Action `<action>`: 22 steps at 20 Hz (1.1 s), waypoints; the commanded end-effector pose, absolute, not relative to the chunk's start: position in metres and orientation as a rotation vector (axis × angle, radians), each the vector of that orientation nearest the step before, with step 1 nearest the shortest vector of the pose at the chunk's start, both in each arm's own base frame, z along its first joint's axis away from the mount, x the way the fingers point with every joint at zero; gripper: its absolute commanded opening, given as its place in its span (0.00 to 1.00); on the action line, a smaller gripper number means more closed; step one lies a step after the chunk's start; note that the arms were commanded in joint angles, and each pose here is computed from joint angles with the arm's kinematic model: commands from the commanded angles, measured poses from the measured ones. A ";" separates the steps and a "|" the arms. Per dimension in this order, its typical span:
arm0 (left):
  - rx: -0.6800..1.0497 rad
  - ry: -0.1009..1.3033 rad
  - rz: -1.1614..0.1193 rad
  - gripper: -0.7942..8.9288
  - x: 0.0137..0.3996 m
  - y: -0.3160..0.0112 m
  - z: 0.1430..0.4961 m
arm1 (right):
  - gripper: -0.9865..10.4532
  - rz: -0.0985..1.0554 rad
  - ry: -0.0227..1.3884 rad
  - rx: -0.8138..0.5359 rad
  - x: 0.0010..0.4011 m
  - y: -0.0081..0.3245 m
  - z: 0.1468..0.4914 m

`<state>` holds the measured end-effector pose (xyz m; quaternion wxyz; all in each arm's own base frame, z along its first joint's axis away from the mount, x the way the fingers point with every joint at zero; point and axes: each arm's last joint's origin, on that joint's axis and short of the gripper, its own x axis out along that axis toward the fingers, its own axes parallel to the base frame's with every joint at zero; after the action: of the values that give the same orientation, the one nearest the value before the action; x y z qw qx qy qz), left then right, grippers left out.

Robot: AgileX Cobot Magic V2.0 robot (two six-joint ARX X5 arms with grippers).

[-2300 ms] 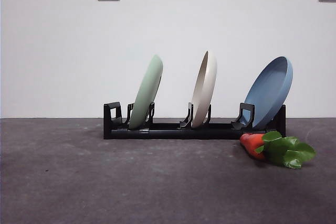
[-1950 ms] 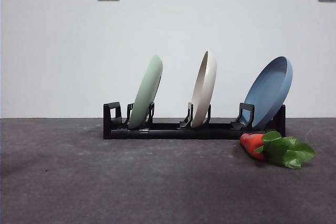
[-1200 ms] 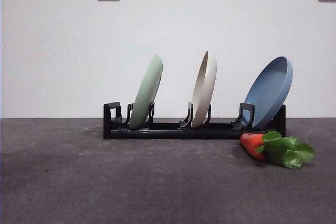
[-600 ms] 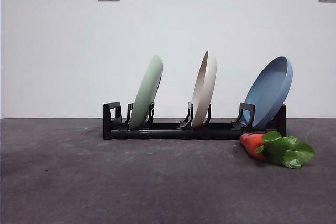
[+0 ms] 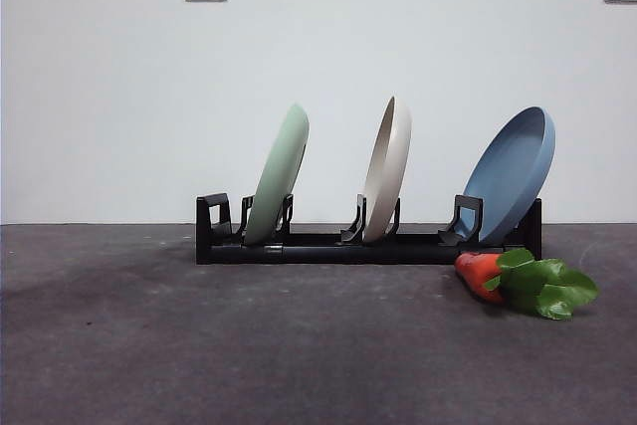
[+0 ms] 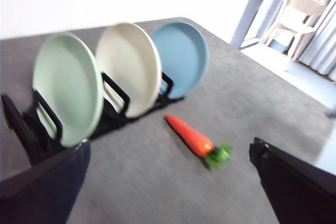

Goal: Take the green plate from the plate rack,put the plate on the table,take the carrot from the table,put the carrot in the plate

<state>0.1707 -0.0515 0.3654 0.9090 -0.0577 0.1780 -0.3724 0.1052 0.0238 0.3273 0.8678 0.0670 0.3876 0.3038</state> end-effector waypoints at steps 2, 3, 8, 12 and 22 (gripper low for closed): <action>-0.092 0.397 -0.767 0.63 0.219 -0.080 0.366 | 0.66 0.636 0.822 0.143 0.110 0.024 0.327; -0.079 0.402 -0.762 0.63 0.234 -0.089 0.366 | 0.66 0.636 0.828 0.144 0.111 0.024 0.326; -0.044 0.376 -0.710 0.63 0.311 -0.129 0.351 | 0.66 0.635 0.836 0.146 0.113 0.025 0.325; -0.035 0.411 -0.666 0.63 0.362 -0.149 0.321 | 0.66 0.635 0.836 0.146 0.113 0.025 0.325; -0.012 0.517 -0.644 0.58 0.399 -0.178 0.250 | 0.66 0.634 0.836 0.146 0.113 0.024 0.325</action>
<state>0.3980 -0.1754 0.2544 0.9169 -0.0090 0.2489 -0.3118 0.1128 0.0244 0.3242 0.8612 0.0710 0.4028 0.3019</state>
